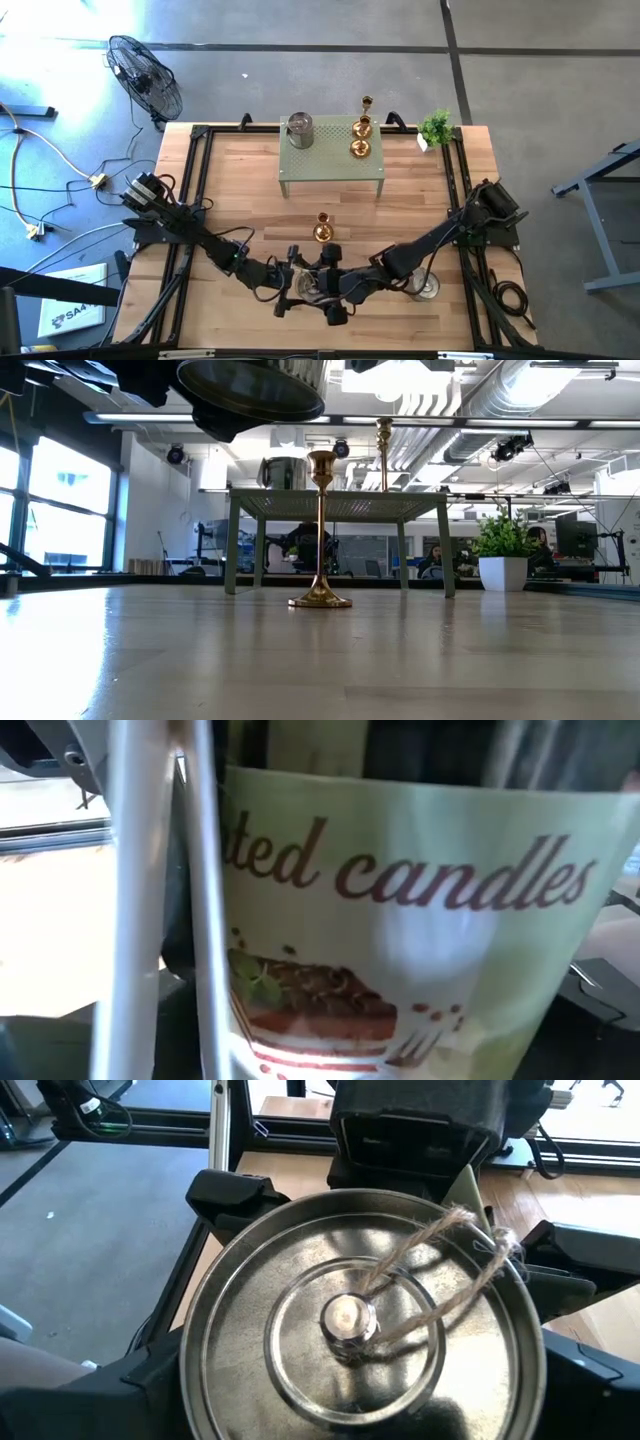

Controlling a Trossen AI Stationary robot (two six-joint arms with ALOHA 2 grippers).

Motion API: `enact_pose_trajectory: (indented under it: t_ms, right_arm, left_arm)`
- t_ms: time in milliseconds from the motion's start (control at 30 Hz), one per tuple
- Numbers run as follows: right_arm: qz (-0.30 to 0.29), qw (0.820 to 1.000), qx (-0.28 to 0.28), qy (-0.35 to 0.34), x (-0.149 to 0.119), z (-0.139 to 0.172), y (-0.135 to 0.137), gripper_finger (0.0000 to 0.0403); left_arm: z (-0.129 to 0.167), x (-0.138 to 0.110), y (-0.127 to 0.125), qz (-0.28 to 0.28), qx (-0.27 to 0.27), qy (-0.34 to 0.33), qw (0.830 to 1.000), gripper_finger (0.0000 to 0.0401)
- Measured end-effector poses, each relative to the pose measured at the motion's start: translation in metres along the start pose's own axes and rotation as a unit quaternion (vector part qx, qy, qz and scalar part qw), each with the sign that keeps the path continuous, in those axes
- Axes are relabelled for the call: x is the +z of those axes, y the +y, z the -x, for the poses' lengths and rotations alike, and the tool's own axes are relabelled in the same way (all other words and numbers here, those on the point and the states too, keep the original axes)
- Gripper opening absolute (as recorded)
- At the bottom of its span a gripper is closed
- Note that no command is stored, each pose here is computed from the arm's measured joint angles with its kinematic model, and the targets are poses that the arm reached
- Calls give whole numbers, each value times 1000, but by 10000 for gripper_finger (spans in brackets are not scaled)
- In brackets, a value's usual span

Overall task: Pick & Place candle stick holders
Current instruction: Put the left silver scented candle on the shelf

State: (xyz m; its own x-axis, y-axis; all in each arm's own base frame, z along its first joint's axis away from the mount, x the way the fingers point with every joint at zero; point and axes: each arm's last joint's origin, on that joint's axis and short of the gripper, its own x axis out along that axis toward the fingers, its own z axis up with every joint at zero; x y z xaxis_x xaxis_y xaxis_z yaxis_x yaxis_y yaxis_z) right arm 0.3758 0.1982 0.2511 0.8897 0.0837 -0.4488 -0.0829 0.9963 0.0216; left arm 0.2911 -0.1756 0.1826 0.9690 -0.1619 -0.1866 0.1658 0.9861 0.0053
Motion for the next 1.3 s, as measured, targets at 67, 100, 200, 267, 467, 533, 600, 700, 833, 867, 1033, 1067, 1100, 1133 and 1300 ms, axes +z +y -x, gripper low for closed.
enact_pose_trajectory:
  t_ms: [67, 100, 200, 267, 467, 533, 600, 700, 833, 867, 1033, 1067, 1100, 1133, 1300]
  right_arm:
    - [-1, 1000, 0, -1, 0, 0, 0, 381]
    - [-2, 1000, 0, -1, 0, 0, 0, 386]
    - [-4, 1000, 0, -5, 1, 0, 0, 383]
    - [0, 1000, 2, -4, 1, 0, 1, 379]
    - [11, 1000, 4, -4, 0, 2, 5, 386]
    - [12, 1000, 2, -8, 1, 5, 8, 386]
    - [16, 1000, -8, -17, 4, 13, 12, 387]
    - [33, 998, -28, -41, 12, 28, 20, 388]
    - [54, 995, -48, -66, 18, 51, 36, 388]
    - [57, 995, -48, -71, 19, 57, 40, 388]
    - [64, 993, -44, -86, 17, 77, 61, 389]
    - [66, 993, -49, -87, 15, 80, 65, 389]
    - [68, 992, -53, -89, 14, 83, 69, 389]
    - [70, 992, -57, -91, 12, 86, 73, 389]
    - [74, 990, -73, -91, 0, 97, 88, 389]
  left_arm:
    - [0, 0, 0, 0, 0, 1, 1000, 357]
    - [0, 0, 0, -1, 2, 2, 1000, 357]
    - [0, -2, 1, -4, 5, 10, 1000, 357]
    - [0, -3, 1, -4, 6, 11, 1000, 357]
    - [0, -4, 0, -7, 4, 16, 1000, 357]
    - [0, -4, 0, -9, 2, 19, 1000, 357]
    - [0, -4, 0, -8, 3, 19, 1000, 357]
    - [0, -5, 1, -7, 9, 23, 1000, 357]
    - [0, -6, 2, -6, 13, 26, 1000, 357]
    - [0, -6, 2, -7, 14, 26, 1000, 357]
    - [0, -6, 2, -7, 16, 26, 1000, 357]
    - [1, -5, 2, -6, 22, 24, 999, 357]
    - [1, -4, 2, -6, 27, 23, 999, 357]
    - [2, -3, 3, -5, 29, 20, 999, 357]
    - [8, 11, 5, -2, 36, -1, 999, 357]
